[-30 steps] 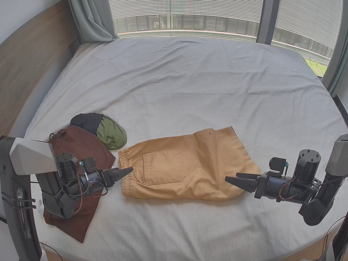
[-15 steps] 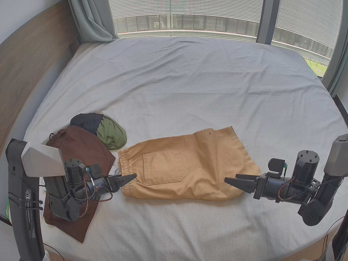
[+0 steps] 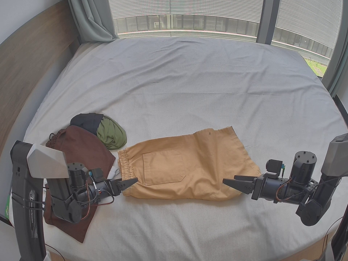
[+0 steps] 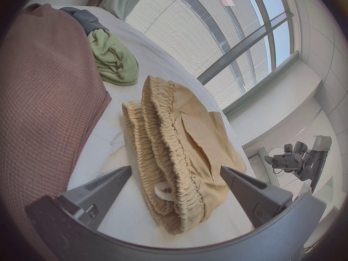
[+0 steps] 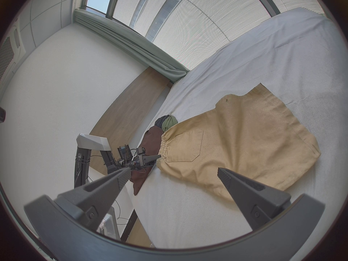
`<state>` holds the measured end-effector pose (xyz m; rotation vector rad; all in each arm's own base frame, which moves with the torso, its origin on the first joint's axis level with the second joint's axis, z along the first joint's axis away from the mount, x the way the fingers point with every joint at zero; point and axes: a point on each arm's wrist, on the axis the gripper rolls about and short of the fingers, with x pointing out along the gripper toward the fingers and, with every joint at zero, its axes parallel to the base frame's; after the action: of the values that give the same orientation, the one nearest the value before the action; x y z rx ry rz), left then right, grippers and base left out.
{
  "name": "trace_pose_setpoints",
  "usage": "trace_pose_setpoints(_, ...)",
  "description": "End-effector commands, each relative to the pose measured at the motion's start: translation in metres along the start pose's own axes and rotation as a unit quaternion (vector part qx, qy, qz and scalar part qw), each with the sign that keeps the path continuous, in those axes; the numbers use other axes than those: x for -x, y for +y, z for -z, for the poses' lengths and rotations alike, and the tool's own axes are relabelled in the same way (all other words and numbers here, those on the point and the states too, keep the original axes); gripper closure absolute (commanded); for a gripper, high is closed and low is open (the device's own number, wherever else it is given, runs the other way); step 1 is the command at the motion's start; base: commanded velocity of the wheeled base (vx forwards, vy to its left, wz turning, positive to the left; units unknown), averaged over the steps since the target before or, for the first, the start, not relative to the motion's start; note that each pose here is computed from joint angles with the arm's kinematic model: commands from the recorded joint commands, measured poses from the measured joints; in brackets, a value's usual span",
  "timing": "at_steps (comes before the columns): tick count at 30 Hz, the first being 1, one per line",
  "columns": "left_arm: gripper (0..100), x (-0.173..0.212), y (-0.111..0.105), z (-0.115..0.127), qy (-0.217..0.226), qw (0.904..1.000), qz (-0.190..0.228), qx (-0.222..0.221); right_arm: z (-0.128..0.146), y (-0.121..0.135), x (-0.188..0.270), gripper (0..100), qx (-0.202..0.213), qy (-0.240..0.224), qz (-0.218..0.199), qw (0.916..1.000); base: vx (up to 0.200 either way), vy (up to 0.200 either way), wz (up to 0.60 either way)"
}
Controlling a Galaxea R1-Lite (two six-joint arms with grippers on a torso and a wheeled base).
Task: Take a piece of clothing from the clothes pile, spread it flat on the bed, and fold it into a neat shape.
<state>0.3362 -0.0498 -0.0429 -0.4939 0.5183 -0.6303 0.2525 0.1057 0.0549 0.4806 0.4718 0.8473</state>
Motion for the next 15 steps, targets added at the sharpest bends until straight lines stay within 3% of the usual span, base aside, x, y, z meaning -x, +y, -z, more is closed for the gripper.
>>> trace_pose_setpoints(1,0,-0.002,0.002,0.002,0.001,1.0000,-0.004,0.005,0.001,0.000,-0.001,0,-0.001,0.003,0.000,1.0000,0.000,0.000,0.00)
trace_pose_setpoints(6,0,-0.012,-0.006,-0.002,-0.024,0.9980,-0.026,0.053,0.001,0.000,-0.001,0,-0.001,0.002,0.001,1.0000,0.000,0.000,0.00)
trace_pose_setpoints(15,0,-0.019,-0.015,0.001,-0.030,0.9959,-0.034,0.078,-0.001,-0.001,-0.002,0,0.000,-0.001,0.000,1.0000,0.000,0.000,0.00)
